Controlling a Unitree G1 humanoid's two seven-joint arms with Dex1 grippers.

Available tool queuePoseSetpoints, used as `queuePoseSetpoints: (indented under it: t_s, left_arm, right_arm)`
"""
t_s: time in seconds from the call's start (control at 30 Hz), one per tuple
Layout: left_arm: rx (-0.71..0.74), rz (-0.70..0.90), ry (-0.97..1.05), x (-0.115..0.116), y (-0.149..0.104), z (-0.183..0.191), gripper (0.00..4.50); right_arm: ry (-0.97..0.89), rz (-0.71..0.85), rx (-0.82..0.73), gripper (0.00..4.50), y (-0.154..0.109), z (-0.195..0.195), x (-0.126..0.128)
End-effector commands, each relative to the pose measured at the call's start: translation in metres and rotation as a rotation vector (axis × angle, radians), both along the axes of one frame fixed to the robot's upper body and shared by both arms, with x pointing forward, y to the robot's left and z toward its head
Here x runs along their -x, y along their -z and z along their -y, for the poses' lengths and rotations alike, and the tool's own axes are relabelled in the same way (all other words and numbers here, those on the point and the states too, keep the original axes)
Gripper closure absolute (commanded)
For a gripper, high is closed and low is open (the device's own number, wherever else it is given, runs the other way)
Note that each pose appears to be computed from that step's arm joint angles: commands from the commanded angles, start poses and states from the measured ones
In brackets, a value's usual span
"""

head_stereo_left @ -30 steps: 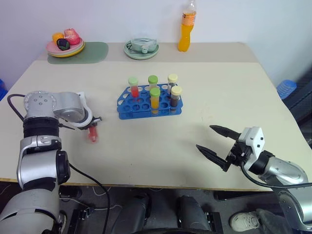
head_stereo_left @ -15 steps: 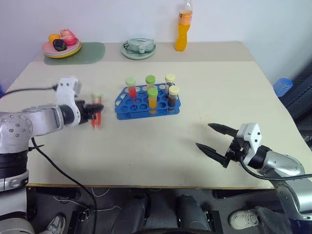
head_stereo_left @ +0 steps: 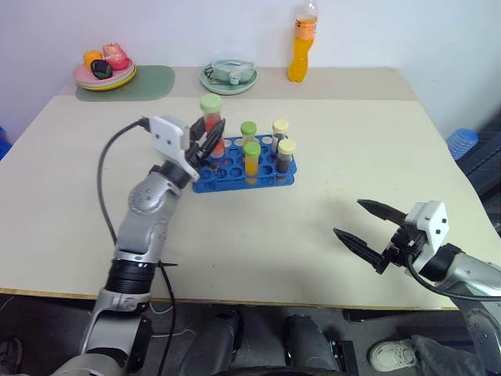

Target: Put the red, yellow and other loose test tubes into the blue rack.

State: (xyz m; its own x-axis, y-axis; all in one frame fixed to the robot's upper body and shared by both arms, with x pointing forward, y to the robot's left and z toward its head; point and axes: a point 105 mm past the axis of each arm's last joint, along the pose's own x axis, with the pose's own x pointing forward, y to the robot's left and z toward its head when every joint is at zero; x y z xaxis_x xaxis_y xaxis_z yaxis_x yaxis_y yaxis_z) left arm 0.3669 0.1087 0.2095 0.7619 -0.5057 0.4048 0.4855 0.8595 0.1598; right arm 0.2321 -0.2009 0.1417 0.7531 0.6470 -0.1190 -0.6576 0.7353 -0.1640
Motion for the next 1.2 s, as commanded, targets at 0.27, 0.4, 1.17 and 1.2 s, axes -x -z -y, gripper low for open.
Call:
queuePoseSetpoints:
  t_s: [0.27,0.4,1.17,1.2]
  left_arm:
    - [-0.087,0.036,0.070,-0.002,0.036,0.019,3.63]
    - [-0.114,0.029,0.077,0.000,0.046,0.016,3.63]
    - [-0.134,-0.024,0.095,-0.001,0.070,0.009,3.63]
    - [-0.130,-0.023,0.107,0.000,0.070,0.010,3.63]
  right_arm:
    - [0.042,0.063,0.013,0.00,-0.021,-0.007,0.012]
    - [0.049,0.065,0.015,0.00,-0.024,-0.006,0.011]
    - [0.031,0.072,0.027,0.00,-0.019,-0.002,0.004]
    - [0.033,0.074,0.028,0.00,-0.019,-0.001,0.004]
